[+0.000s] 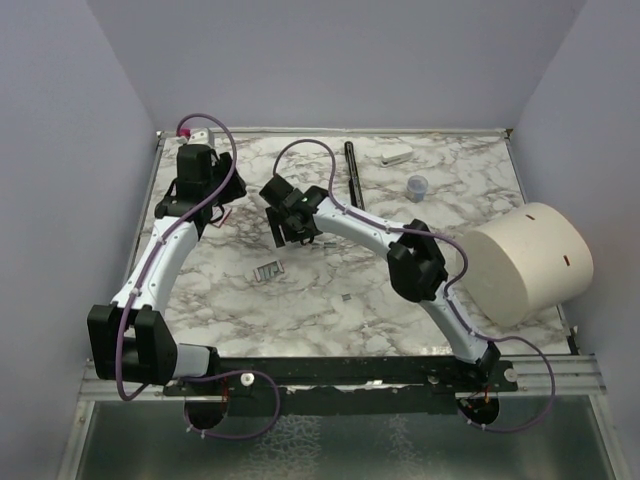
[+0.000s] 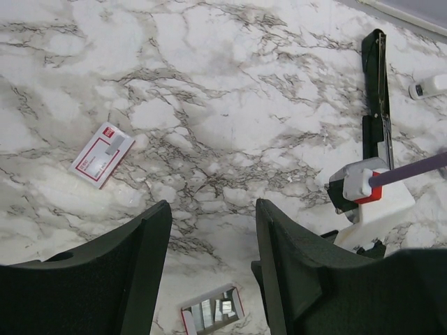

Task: Unload the staples from the stapler
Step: Pick up the staple from the center of the board.

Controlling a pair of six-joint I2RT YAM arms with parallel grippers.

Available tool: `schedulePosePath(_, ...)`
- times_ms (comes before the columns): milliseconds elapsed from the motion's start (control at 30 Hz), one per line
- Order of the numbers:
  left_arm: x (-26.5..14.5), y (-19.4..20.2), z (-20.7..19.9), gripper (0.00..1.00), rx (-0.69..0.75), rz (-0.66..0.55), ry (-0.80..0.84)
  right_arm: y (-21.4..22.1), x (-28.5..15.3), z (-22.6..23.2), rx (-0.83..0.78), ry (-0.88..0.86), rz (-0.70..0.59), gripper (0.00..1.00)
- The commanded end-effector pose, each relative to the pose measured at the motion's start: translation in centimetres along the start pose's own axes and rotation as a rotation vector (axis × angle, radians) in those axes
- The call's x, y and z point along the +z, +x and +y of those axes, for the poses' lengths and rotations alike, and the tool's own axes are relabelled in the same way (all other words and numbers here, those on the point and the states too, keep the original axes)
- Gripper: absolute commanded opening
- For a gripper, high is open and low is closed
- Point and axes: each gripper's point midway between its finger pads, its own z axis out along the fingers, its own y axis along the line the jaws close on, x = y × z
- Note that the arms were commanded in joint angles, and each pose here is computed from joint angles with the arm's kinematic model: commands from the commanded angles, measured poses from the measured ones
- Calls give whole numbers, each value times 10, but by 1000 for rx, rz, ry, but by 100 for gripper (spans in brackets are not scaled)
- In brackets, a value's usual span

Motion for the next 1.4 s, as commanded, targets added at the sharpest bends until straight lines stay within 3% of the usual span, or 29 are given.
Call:
schedulePosePath(0, -12, -18, -8, 55, -18, -55, 42, 0, 8, -7, 8, 75, 9, 70)
schedulePosePath(867, -11, -19, -7, 55, -44, -46, 69, 20, 41, -3, 43, 76, 55, 38)
schedulePosePath(1167, -11, -18, -9, 55, -46, -45, 76, 28, 44, -11, 78, 70, 84, 37)
schedulePosePath(1267, -11, -18, -9, 56, -46, -45, 79, 29, 44, -14, 85, 71, 87, 30)
schedulePosePath(1367, -11, -18, -9, 56, -47, -45, 80, 28, 44, -15, 86, 66, 83, 29)
